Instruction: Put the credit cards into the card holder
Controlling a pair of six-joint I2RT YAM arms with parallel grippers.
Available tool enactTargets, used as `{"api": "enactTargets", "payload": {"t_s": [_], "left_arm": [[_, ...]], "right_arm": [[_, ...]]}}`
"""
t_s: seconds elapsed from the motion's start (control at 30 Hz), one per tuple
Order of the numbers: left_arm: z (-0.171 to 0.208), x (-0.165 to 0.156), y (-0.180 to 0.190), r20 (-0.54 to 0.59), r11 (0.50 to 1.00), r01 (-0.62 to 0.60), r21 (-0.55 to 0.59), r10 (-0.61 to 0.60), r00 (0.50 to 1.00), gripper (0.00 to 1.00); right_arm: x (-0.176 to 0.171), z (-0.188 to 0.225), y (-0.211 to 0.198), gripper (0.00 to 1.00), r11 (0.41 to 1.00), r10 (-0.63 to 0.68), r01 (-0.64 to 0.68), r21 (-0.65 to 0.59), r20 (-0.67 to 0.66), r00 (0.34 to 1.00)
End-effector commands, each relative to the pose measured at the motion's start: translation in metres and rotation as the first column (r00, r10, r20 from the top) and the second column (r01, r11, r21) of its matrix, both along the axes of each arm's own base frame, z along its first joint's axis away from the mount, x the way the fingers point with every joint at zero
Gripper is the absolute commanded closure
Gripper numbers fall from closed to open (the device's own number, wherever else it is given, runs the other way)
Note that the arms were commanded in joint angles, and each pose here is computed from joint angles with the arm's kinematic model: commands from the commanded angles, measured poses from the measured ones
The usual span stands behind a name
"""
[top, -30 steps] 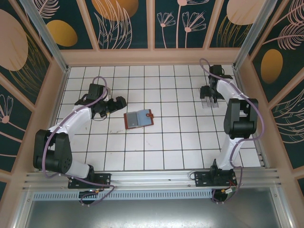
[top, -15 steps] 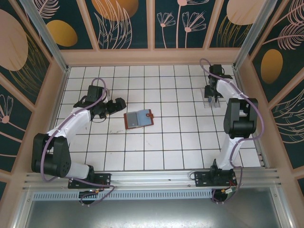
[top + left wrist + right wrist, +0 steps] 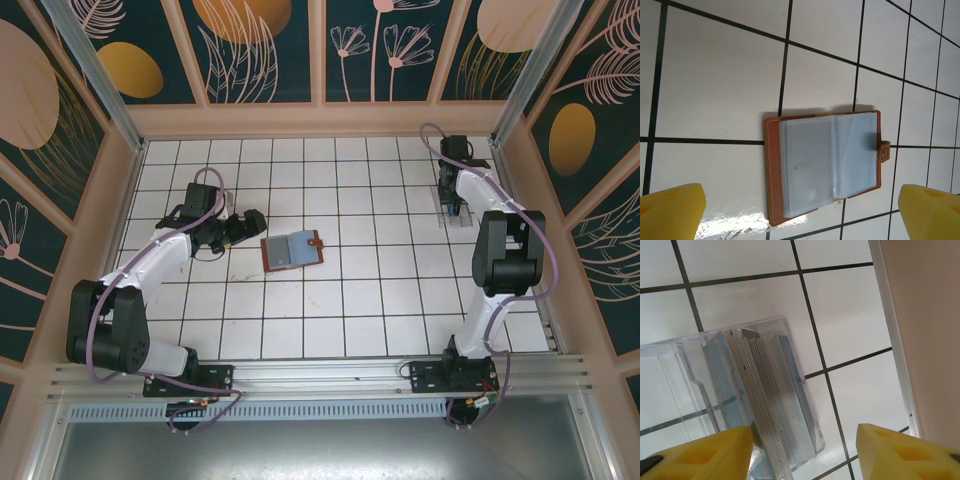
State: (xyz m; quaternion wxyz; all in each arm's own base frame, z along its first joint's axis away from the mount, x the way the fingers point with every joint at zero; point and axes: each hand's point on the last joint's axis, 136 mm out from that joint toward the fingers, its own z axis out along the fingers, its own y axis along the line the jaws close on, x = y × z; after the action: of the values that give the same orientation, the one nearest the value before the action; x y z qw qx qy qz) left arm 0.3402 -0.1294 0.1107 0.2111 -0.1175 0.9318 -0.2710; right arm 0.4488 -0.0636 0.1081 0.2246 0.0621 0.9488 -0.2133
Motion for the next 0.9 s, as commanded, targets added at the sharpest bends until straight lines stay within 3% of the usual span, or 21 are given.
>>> {"api": "enactTargets", "payload": {"t_s": [0.0,0.23,0.6,0.67,0.77,0.87], "left_arm": [[0.000,-0.001,-0.003,-0.007,1.000,0.007,-0.022,-0.007,1.000,0.01],[-0.003,0.000,-0.006,-0.015,0.999,0.011,-0.036,-0.011,1.000,0.01],[-0.011,-0.002,-0.007,-0.034,0.999,0.016,-0.038,-0.018,0.999,0.01],[-0.012,-0.003,-0.007,-0.037,0.999,0.017,-0.039,-0.018,0.999,0.01],[-0.013,-0.003,-0.007,-0.038,0.999,0.016,-0.039,-0.018,0.999,0.01],[-0.012,-0.003,-0.007,-0.038,0.999,0.016,-0.038,-0.017,0.999,0.01]], "right_arm": [[-0.001,0.010,-0.004,0.49,1.000,-0.010,0.010,-0.027,0.019,1.000],[-0.001,0.003,0.001,0.69,1.000,0.005,-0.005,0.016,0.004,1.000],[-0.003,-0.005,0.006,0.80,0.997,0.015,-0.014,0.074,-0.012,1.000],[-0.002,-0.004,0.007,0.84,0.996,0.015,-0.014,0.087,-0.011,1.000],[-0.001,-0.001,0.007,0.99,0.995,0.013,-0.013,0.095,-0.002,1.000],[-0.001,0.005,0.009,1.00,0.994,0.017,-0.019,0.108,0.019,1.000]]}}
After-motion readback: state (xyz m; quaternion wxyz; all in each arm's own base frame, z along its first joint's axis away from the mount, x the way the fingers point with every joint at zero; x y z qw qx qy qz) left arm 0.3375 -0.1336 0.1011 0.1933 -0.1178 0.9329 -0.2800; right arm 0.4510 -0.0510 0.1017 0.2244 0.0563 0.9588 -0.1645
